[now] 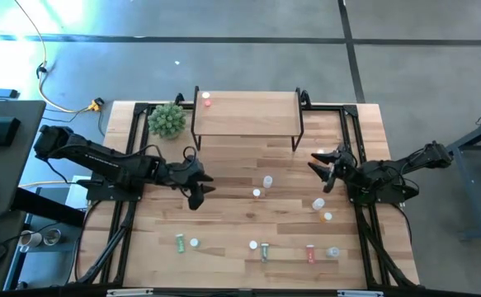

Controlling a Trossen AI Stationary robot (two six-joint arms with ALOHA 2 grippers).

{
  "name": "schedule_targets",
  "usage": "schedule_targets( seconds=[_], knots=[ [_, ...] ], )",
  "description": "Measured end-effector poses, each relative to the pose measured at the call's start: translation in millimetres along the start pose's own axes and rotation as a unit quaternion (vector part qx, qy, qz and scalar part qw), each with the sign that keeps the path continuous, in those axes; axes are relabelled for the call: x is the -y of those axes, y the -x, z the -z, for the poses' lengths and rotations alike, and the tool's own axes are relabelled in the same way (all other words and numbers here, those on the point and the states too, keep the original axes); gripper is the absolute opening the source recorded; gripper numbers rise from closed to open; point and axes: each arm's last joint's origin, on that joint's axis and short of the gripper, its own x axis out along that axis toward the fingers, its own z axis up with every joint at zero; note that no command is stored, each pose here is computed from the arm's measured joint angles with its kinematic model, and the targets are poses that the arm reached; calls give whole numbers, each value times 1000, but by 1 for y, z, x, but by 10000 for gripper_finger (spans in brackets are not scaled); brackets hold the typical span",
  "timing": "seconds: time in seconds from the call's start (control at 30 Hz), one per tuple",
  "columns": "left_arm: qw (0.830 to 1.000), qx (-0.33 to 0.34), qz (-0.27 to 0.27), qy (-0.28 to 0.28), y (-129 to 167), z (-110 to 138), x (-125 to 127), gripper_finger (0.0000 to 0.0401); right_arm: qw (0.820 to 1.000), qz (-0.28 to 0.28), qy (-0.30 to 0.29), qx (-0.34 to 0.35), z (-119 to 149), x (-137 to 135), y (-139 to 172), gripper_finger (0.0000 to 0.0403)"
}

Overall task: Pick and place medicine bottles onto shelf by color
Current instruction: Put the top white pill bottle on the shelf

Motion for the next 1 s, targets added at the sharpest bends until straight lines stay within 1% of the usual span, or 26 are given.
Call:
schedule_targets(
  seconds=[0.1, 0.27, 0.53, 0.63, 0.7, 0.77, 0.87, 1.0],
  knots=[
    [1000, 1, -1, -12, 0, 0, 0, 170, 1000, -5, -17, 24, -6, -1, 0, 184],
    [1000, 2, -5, -12, 0, -1, -2, 170, 999, -17, -20, 46, -11, -3, 1, 186],
    [999, 0, -2, -44, -1, -1, -2, 170, 996, -34, -42, 69, -18, -5, 0, 213],
    [999, 0, -2, -45, -1, -1, -2, 170, 995, -37, -51, 76, -29, -8, 0, 216],
    [999, 0, -2, -45, -1, -1, -2, 170, 995, -39, -40, 81, -39, -11, 0, 216],
    [999, 0, -2, -45, -1, -1, -2, 170, 996, -38, -9, 74, -47, -14, -1, 216],
    [999, 0, -2, -45, -1, -1, -2, 170, 998, -33, 29, 52, -55, -19, -5, 216],
    [999, 3, -3, -53, -1, -2, -3, 170, 998, -38, 55, 11, -57, -27, -12, 216]
  ],
)
